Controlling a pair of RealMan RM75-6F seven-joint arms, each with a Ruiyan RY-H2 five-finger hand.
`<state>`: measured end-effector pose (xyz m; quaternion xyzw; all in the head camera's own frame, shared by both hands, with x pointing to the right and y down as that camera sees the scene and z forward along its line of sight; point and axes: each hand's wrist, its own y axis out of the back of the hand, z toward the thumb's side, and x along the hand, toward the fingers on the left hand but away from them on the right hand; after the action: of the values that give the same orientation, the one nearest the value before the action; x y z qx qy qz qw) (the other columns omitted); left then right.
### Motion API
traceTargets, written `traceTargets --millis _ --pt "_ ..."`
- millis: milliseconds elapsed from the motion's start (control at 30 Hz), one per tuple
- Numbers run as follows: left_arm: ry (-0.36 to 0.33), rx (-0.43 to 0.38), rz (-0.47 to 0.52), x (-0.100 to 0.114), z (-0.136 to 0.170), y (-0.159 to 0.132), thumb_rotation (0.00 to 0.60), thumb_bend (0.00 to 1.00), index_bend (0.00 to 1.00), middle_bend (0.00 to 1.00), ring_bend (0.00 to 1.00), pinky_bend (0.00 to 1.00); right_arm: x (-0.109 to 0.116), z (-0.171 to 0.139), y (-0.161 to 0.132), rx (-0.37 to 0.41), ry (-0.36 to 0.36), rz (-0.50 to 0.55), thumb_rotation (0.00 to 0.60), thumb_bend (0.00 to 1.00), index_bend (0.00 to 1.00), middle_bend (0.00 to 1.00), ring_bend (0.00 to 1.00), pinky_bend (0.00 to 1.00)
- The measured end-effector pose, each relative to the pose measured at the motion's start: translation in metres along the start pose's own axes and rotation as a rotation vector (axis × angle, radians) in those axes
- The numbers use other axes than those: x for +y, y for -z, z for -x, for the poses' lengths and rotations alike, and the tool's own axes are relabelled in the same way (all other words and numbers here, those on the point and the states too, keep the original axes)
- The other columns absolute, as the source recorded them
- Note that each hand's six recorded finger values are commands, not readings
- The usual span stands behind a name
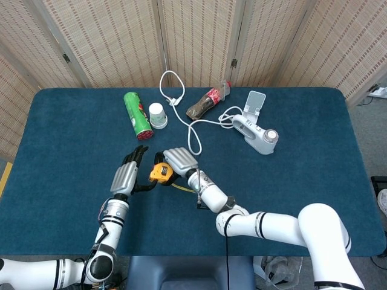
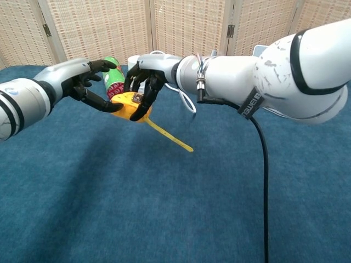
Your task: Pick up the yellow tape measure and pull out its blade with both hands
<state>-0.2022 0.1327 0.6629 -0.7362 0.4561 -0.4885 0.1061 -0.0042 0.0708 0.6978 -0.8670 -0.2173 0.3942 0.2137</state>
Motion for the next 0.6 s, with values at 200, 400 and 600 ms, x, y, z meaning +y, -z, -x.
traceTargets --millis 200,400,600 --pt "-0.005 0.015 0.005 0.003 -0.001 0.005 0.6 0.32 0.0 0.0 0.0 0.0 0.003 -0.002 0.003 -0.002 0.006 0.001 0.6 0.07 0.56 0.52 0.47 0.34" --pt "-0.01 0.031 0.001 0.007 -0.002 0.012 0.6 0.32 0.0 0.0 0.0 0.0 0.004 -0.005 0.005 -0.002 0.005 -0.001 0.6 0.07 0.56 0.52 0.47 0.34" --pt "-0.013 0.044 0.006 0.009 -0.003 0.016 0.6 0.32 0.0 0.0 0.0 0.0 0.004 -0.007 0.006 0.0 0.005 -0.002 0.6 0.07 0.56 0.52 0.47 0.34"
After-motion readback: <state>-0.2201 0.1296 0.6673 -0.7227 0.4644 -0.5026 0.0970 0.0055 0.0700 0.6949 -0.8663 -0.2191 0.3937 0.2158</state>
